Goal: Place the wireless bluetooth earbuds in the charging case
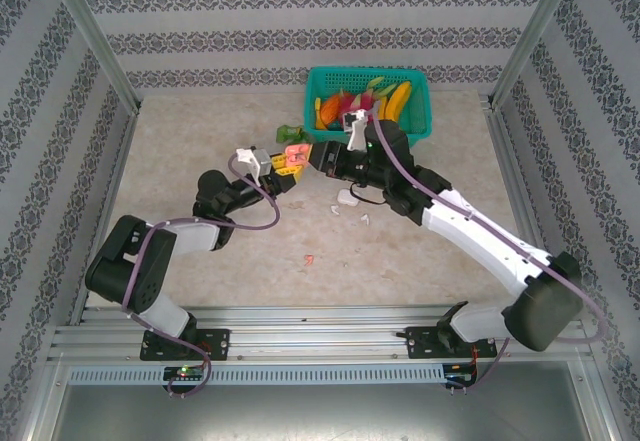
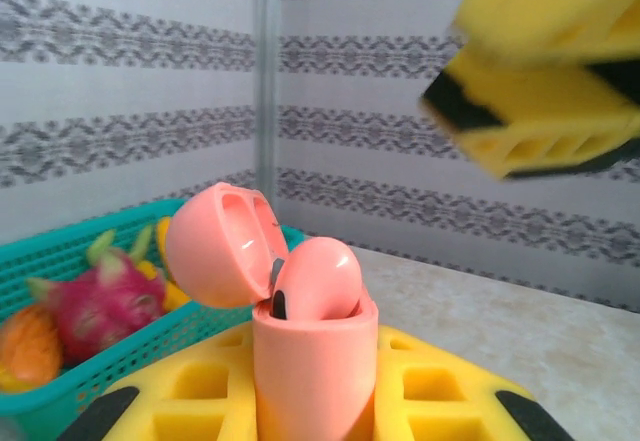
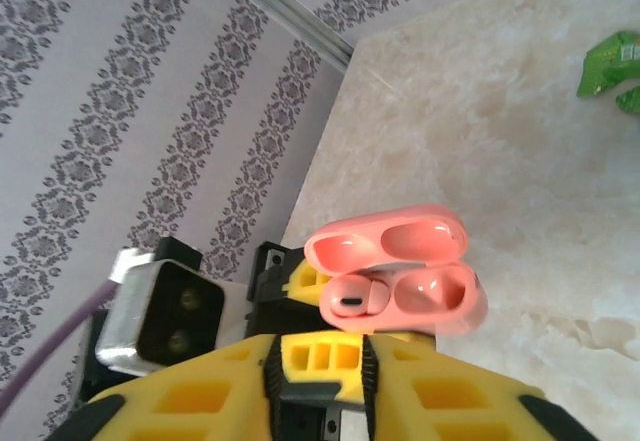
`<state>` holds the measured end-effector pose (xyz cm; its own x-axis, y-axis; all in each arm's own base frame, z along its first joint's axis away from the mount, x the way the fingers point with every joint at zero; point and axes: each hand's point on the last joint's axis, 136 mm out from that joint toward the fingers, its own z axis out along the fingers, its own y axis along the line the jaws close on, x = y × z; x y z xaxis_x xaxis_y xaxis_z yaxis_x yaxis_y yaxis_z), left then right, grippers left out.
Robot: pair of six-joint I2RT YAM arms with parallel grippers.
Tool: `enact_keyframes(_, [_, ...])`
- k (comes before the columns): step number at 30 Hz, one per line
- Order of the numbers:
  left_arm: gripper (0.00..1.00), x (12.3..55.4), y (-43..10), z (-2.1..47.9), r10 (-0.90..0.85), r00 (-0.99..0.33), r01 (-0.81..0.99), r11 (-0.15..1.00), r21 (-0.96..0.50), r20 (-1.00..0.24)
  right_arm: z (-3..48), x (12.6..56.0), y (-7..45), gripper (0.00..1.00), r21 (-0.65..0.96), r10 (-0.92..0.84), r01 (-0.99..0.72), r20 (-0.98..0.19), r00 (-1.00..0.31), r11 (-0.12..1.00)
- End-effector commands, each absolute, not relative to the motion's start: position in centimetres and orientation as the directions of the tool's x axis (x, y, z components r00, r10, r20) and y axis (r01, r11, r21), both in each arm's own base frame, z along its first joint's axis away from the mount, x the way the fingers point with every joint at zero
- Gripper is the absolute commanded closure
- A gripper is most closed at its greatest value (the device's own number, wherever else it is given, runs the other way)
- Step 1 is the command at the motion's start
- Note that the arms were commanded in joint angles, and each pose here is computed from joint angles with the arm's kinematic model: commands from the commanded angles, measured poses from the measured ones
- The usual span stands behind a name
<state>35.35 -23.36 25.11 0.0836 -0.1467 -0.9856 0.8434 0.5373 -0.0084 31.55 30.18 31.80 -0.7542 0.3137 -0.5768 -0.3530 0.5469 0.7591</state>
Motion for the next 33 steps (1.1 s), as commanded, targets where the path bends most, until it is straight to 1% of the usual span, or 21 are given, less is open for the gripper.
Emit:
enact_keyframes(1, [1.00,36.0,-21.2,26.8,-0.116,0.207,0.742,0.666,0.079,-0.971,30.1,30.3,28.7,0.62,0.721,0.295,-0.319,-0.585,-0.756,0.615])
enact_keyframes(5, [1.00,36.2,-20.0,27.9,-0.096,0.248,0.689,0.717,0.106,-0.964,25.4,28.7,27.2,0.55,0.655,0.243,-0.246,-0.562,-0.790,0.714])
enact_keyframes(7, [1.00,36.4,-19.4,28.5,-0.097,0.260,0.665,0.740,0.105,-0.961,22.4,27.6,26.7,0.51,0.598,0.196,-0.218,-0.548,-0.813,0.771])
enact_keyframes(10, [1.00,36.6,-18.4,29.2,-0.115,0.272,0.638,0.765,0.089,-0.956,18.5,26.0,26.7,0.46,0.527,0.130,-0.193,-0.515,-0.847,0.827])
enact_keyframes(13, [1.00,36.8,-17.6,29.8,-0.137,0.280,0.616,0.785,0.068,-0.950,15.0,24.6,26.9,0.43,0.442,0.072,-0.166,-0.473,-0.878,0.881])
enact_keyframes(17, [1.00,36.9,-16.8,30.2,-0.147,0.290,0.589,0.806,0.055,-0.946,11.3,23.1,27.4,0.41,0.327,0.043,-0.101,-0.405,-0.913,0.939])
enact_keyframes(22, [1.00,37.1,-15.8,30.5,-0.153,0.299,0.554,0.832,0.040,-0.942,8.3,22.2,28.5,0.37,0.198,0.064,-0.009,-0.361,-0.930,0.980])
enact_keyframes(25, [1.00,37.4,-15.3,30.4,-0.162,0.301,0.535,0.844,0.026,-0.940,7.0,22.1,29.6,0.37,0.138,0.088,0.042,-0.344,-0.935,0.990])
enact_keyframes(29, [1.00,37.9,-14.4,30.5,-0.167,0.308,0.507,0.862,0.013,-0.937,5.7,22.0,31.3,0.37,0.098,0.129,0.103,-0.325,-0.937,0.990])
enact_keyframes(33, [1.00,38.1,-13.3,30.8,-0.183,0.313,0.485,0.874,-0.009,-0.932,4.4,21.8,31.6,0.38,0.046,0.177,0.172,-0.313,-0.933,0.984])
